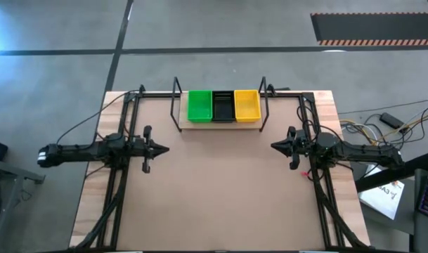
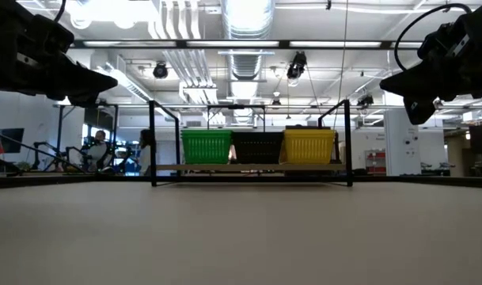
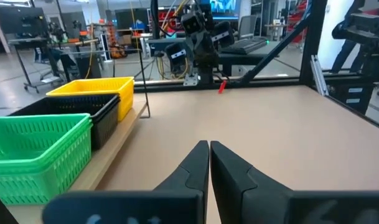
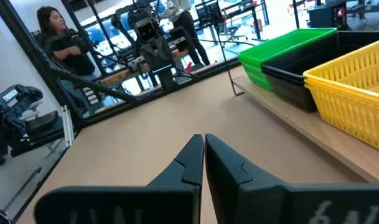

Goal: Stack baskets on shelf by color
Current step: Return to Home Position

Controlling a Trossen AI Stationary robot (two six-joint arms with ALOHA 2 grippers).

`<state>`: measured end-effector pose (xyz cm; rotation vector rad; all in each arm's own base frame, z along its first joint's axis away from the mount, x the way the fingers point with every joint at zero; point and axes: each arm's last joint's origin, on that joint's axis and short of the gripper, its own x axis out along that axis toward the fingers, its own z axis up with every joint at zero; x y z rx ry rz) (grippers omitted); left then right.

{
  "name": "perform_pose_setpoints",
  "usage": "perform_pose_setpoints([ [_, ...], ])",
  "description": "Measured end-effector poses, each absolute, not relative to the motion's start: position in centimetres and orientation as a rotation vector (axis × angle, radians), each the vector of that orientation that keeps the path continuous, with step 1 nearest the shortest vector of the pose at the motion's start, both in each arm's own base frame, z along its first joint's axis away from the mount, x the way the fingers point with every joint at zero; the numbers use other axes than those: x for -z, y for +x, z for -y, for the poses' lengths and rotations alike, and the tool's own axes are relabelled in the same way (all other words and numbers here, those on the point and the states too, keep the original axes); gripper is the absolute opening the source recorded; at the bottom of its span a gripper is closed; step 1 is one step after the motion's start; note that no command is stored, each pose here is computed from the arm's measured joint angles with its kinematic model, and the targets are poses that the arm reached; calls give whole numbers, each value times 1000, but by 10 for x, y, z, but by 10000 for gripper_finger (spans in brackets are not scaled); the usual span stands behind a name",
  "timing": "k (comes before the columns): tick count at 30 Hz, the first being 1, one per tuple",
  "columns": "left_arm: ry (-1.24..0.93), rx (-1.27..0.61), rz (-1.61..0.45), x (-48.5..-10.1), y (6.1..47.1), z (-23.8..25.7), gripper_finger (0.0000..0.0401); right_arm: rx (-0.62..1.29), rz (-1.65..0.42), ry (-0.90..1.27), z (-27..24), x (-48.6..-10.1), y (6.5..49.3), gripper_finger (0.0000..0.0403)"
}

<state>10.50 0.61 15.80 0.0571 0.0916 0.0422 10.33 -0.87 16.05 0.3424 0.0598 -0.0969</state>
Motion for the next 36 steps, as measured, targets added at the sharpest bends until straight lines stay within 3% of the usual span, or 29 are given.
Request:
perform_pose_setpoints([
  [14, 54, -41, -135, -154, 108, -6, 0, 97, -60, 340, 9, -160, 103, 9],
  [18, 54, -41, -146, -153, 108, -6, 0, 84, -55, 244, 8, -161, 103, 9],
  [24, 53, -40, -161, -152, 109, -6, 0, -109, -22, 45, 3, -166, 103, 9],
  [36, 53, -39, -172, -151, 110, -6, 0, -118, -24, 81, 3, -166, 103, 9],
])
